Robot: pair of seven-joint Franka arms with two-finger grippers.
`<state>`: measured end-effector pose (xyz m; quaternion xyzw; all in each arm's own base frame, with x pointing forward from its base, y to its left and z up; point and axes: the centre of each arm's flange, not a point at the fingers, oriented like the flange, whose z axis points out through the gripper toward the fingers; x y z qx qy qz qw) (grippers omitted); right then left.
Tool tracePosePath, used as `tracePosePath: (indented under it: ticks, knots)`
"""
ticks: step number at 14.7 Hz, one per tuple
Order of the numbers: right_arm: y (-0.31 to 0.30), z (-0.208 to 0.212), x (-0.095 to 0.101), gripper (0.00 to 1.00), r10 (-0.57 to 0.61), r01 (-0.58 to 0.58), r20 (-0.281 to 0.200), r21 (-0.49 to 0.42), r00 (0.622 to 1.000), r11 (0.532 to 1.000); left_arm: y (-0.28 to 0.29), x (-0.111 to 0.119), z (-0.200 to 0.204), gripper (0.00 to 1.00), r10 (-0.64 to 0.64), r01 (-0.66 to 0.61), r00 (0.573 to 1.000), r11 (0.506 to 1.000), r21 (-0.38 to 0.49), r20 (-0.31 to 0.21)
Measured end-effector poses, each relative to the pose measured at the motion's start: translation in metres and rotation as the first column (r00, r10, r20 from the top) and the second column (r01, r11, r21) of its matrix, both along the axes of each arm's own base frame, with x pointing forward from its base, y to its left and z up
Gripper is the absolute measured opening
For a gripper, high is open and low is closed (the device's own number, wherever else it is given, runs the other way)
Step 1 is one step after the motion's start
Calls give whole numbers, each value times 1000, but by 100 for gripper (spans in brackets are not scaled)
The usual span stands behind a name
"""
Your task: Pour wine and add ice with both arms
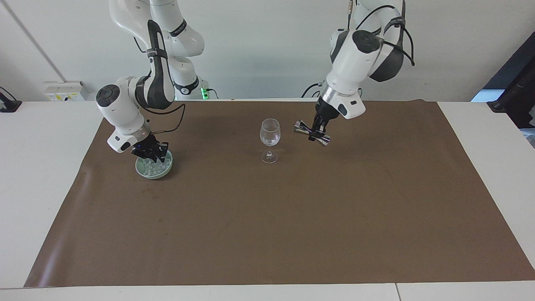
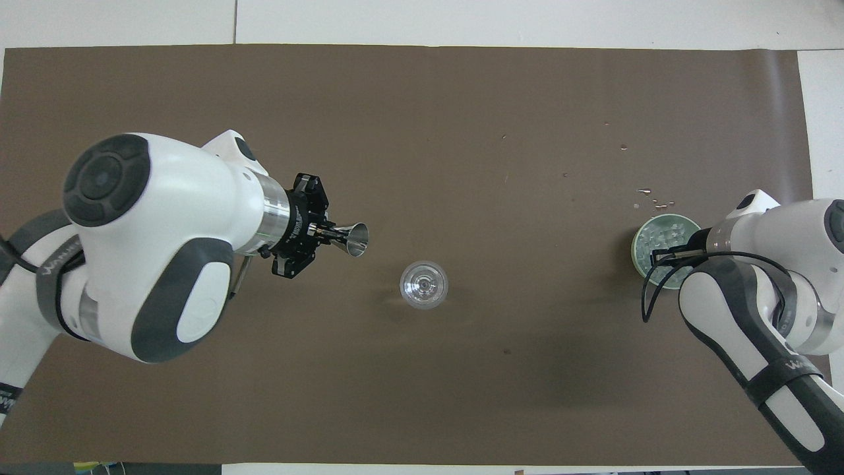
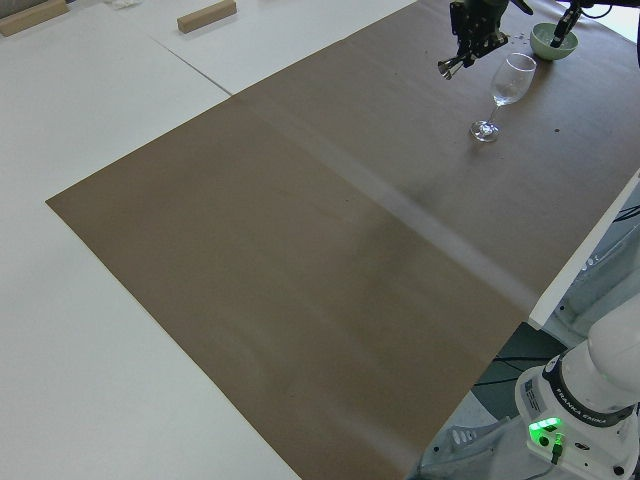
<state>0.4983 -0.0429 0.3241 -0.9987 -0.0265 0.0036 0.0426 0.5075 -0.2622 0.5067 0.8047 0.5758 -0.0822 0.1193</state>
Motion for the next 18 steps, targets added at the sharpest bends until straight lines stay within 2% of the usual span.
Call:
tracePosePath:
  ticks: [2, 4, 7, 9, 11, 13, 16, 18]
  knots:
    - [0, 14, 8, 22, 4, -4, -5, 5, 1000, 1000, 41, 20, 1, 21, 50, -52, 998, 992, -111, -24]
    - [1, 50, 23, 22, 16, -15, -25, 17, 1000, 1000, 89, 37, -3, 21, 120, -129, 991, 961, -243, -54]
    - [32, 130, 42, 22, -6, 8, -47, 32, 999, 999, 167, 51, -23, 21, 215, -231, 973, 874, -427, -85]
    - [96, 188, 49, 22, -58, 60, -43, 32, 997, 998, 214, 54, -51, 21, 247, -273, 962, 820, -503, -119]
    - [185, 228, 43, 22, -105, 105, -17, 38, 994, 994, 260, 58, -85, 21, 277, -318, 948, 766, -559, -159]
    - [262, 241, 29, 22, -152, 152, 3, 56, 988, 987, 299, 61, -120, 21, 304, -376, 926, 697, -611, -223]
    - [345, 234, 10, 22, -183, 178, 43, 105, 982, 978, 357, 68, -176, 21, 288, -399, 916, 597, -696, -279]
    - [381, 219, 2, 22, -196, 189, 46, 120, 980, 975, 385, 71, -205, 21, 309, -430, 901, 543, -721, -305]
